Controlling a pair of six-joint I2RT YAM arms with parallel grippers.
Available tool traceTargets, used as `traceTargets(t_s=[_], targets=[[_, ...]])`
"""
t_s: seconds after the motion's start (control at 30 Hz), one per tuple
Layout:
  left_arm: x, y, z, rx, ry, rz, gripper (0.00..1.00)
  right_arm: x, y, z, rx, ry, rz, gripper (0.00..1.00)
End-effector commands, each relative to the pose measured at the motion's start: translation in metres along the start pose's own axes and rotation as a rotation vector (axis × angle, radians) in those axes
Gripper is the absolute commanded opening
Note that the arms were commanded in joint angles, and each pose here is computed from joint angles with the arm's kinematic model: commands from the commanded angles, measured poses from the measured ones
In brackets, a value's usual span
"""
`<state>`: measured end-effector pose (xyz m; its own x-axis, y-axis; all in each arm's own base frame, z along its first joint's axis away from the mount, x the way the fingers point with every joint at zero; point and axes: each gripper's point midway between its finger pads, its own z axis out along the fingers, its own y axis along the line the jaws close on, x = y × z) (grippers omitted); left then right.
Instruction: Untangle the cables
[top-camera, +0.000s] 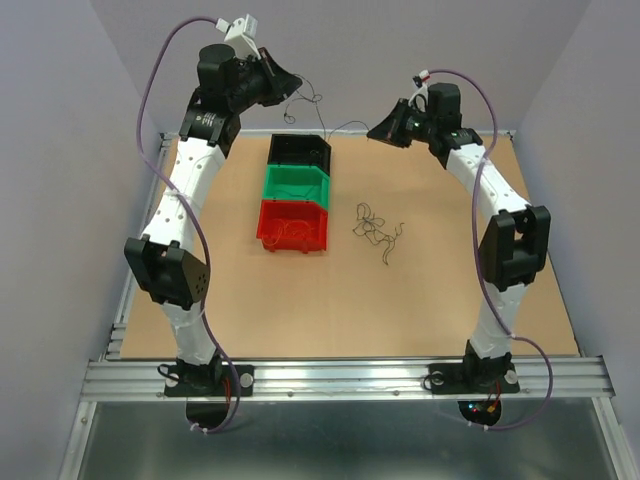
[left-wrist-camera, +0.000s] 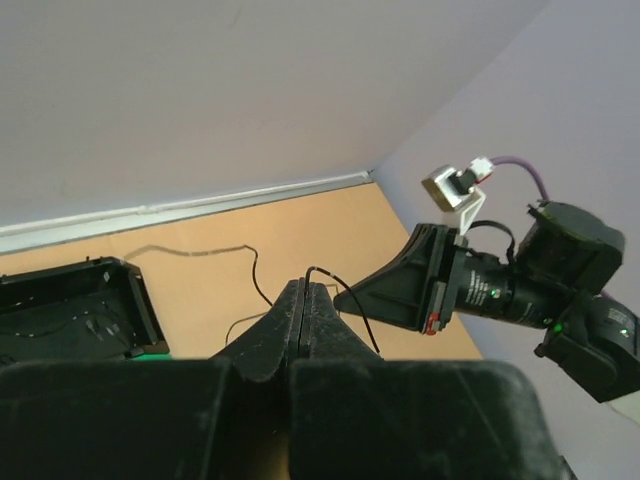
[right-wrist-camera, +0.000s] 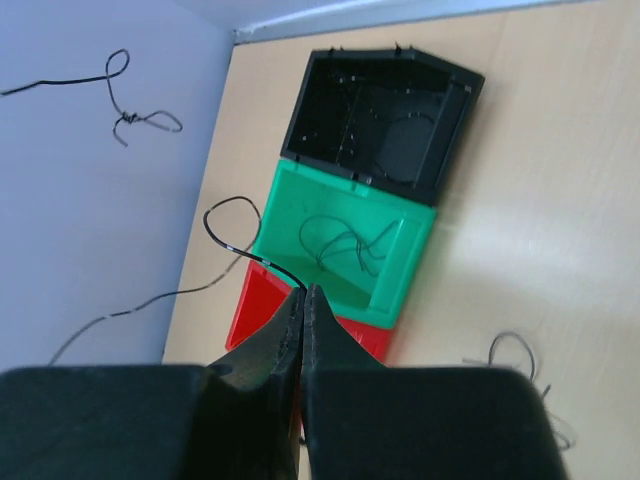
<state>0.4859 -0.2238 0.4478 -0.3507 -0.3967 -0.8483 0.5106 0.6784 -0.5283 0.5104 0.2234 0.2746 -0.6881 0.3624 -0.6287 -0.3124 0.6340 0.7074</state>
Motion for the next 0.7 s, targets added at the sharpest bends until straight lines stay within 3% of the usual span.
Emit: traceTargets(t_s=[0.0,0.43,0.67], targets=[[-0.027,-0.001,0.007,0.029,-0.082,0.064,0.00,-0.031,0.026,0.021,-0.083,-0.056,-0.025,0.00],[0.017,0.106,0.061,-0.067,0.019,-0.003,0.00,-0.037,0.038,0.104,-0.141,-0.096,-0.044,0.01],[0.073,0.161,0.085,-0.119,0.131,-0.082,0.00,-0.004,0.024,0.136,-0.116,-0.056,-0.011,0.01]])
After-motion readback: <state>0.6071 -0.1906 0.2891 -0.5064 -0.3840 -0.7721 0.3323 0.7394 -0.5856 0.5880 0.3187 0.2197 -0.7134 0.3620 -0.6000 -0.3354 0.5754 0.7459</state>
